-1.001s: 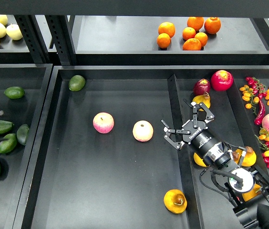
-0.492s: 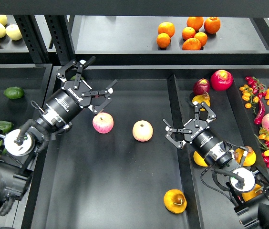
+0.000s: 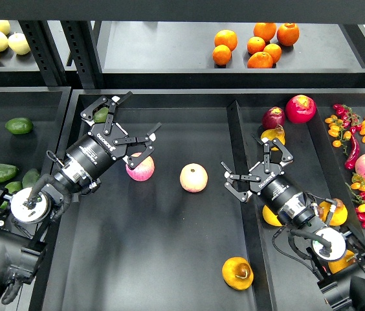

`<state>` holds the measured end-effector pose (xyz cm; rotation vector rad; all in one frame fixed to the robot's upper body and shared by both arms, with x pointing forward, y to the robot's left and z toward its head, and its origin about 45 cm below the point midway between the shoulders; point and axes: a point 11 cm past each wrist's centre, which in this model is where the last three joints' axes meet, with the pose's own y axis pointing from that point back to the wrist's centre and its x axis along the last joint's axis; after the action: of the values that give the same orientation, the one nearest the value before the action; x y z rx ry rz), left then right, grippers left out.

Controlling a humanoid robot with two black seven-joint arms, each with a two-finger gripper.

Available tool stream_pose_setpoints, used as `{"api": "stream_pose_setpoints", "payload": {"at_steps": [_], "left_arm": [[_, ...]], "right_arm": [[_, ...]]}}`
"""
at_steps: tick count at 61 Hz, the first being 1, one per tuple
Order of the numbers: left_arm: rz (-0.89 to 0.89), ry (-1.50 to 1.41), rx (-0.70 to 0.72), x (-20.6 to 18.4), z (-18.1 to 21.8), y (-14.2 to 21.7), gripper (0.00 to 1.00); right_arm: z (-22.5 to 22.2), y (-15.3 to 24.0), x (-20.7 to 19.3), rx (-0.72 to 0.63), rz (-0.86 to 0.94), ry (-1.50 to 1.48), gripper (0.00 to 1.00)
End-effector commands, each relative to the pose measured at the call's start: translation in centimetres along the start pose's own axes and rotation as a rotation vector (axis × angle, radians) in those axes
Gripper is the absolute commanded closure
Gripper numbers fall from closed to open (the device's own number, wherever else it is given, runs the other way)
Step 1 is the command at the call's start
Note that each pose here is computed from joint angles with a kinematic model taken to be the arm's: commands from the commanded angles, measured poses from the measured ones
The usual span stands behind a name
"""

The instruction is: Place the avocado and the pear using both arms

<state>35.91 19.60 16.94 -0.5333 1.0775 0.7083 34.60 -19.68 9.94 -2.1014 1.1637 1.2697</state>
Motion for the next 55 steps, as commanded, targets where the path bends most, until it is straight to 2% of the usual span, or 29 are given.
{"api": "stream_pose_setpoints", "payload": {"at_steps": [1,18,28,42,55], "left_arm": [[0.015,0.004,0.009,0.5,-0.3,0.1,0.08],[0.020,0.007,0.037,0.7,-1.2,-0.1,0.06],[0.020,0.007,0.055,0.7,-1.7,-0.3,0.04],[0.026,0.010,0.055,0.8,-1.7,-0.2,0.04],[0.025,0.011,0.053,0.8,-1.7,-0.2,0.03]], "right_arm": [[0.0,-0.4,-0.8,-0.050,-0.025,0.009,0.01],[-1.6,-3.8,-6.1,-0.156,-0.169,0.113,0.01],[-6.3,-2.2,-5.6,-0.226,-0.136,0.283,0.02],[-8.3,-1.8,-7.0,-0.343,-0.143,0.435,0.02],[-10.4,-0.1,-6.8,-0.507,-0.080,0.597,0.02]]}}
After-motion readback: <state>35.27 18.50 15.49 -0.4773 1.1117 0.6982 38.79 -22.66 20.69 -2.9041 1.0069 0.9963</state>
